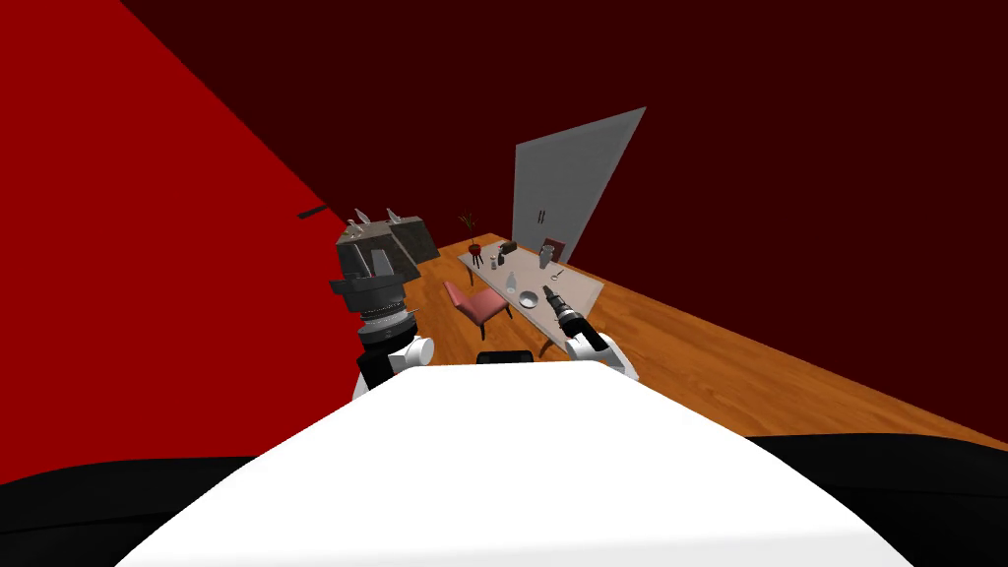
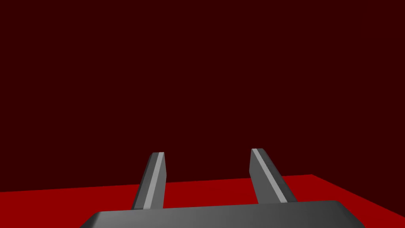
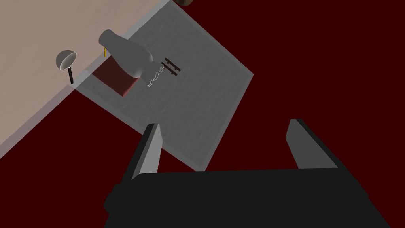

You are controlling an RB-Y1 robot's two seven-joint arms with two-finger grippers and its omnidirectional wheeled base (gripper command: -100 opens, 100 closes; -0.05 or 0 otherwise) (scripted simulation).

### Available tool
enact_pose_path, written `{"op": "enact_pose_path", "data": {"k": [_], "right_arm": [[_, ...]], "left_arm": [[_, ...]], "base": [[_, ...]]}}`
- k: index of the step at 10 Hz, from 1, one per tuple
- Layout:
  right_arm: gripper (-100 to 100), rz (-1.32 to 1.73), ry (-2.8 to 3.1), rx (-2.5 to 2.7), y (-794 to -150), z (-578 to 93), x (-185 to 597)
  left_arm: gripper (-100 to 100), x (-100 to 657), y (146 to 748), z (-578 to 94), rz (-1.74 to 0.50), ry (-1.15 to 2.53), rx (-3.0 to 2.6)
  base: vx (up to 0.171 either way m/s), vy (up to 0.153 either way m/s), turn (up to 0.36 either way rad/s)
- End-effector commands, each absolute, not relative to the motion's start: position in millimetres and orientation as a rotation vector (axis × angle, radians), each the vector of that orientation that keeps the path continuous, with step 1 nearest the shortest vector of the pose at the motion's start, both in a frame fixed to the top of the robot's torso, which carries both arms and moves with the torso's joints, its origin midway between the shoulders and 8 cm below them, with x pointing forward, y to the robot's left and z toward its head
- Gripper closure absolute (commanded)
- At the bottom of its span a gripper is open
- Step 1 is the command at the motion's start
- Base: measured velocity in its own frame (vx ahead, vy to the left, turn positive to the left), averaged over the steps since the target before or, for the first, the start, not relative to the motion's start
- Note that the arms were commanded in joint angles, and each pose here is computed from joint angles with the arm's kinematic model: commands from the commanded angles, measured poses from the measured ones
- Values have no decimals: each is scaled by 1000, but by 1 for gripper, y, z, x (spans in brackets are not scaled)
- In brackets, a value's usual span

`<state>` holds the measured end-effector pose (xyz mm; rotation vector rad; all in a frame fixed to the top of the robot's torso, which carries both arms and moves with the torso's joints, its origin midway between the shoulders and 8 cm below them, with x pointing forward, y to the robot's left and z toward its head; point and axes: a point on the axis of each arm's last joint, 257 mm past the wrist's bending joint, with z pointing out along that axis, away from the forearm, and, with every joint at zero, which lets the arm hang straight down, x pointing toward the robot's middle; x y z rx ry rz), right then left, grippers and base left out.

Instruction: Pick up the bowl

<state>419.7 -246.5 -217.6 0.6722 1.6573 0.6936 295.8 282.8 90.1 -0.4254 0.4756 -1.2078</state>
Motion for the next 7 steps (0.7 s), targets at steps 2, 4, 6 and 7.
{"op": "enact_pose_path", "data": {"k": [2,4,6,7], "right_arm": [[-100,615,1767,649,-249,-251,419],[-100,562,1839,631,-252,-272,416],[-100,507,1912,613,-255,-292,412],[-100,503,1918,617,-256,-294,411]], "left_arm": [[0,296,283,90,-1208,476,-425],[0,296,283,90,-1208,476,-425],[0,296,283,90,-1208,476,-425],[0,296,283,90,-1208,476,-425]], "base": [[15,-16,222],[18,-15,199],[22,-18,188],[23,-19,147]]}}
